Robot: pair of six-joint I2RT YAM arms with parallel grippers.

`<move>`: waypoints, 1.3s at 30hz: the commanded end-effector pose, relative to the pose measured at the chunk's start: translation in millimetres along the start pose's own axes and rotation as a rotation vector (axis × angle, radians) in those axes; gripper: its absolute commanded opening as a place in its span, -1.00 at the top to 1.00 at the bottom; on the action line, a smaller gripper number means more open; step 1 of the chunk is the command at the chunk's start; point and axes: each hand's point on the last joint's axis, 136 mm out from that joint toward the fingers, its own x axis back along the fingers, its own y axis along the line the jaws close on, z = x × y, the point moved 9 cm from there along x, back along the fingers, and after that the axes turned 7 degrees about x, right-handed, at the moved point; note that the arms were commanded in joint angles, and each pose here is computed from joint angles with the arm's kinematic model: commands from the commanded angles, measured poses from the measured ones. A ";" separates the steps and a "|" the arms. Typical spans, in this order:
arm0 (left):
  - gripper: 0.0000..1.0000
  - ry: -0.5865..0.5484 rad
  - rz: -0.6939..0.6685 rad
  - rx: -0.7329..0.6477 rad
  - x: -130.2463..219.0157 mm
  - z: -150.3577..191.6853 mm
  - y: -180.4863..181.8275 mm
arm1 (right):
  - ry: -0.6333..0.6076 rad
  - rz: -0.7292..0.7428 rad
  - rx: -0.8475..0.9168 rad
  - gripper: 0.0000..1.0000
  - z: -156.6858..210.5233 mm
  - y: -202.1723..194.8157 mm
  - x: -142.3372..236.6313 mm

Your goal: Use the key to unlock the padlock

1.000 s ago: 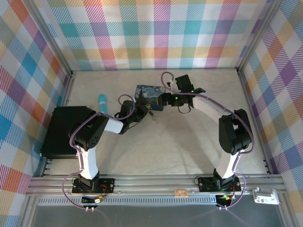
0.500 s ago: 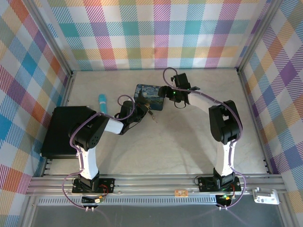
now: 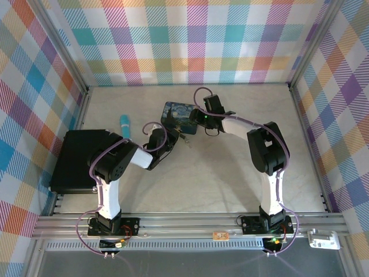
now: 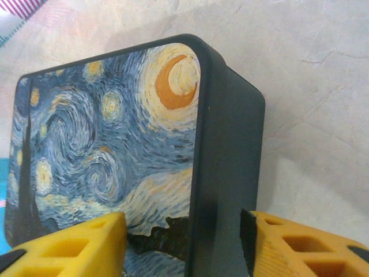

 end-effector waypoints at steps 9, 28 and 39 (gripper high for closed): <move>1.00 -0.245 -0.055 0.186 4.4 -9.7 35.0 | -0.007 0.153 -0.075 0.08 16.5 -15.5 5.6; 1.00 -0.126 -0.052 0.030 34.5 -8.5 3.7 | -0.084 -0.009 0.140 -0.40 -28.5 30.9 59.1; 1.00 0.193 -0.233 -0.282 74.7 13.3 -31.8 | 0.002 0.121 0.333 -0.77 4.9 5.4 126.2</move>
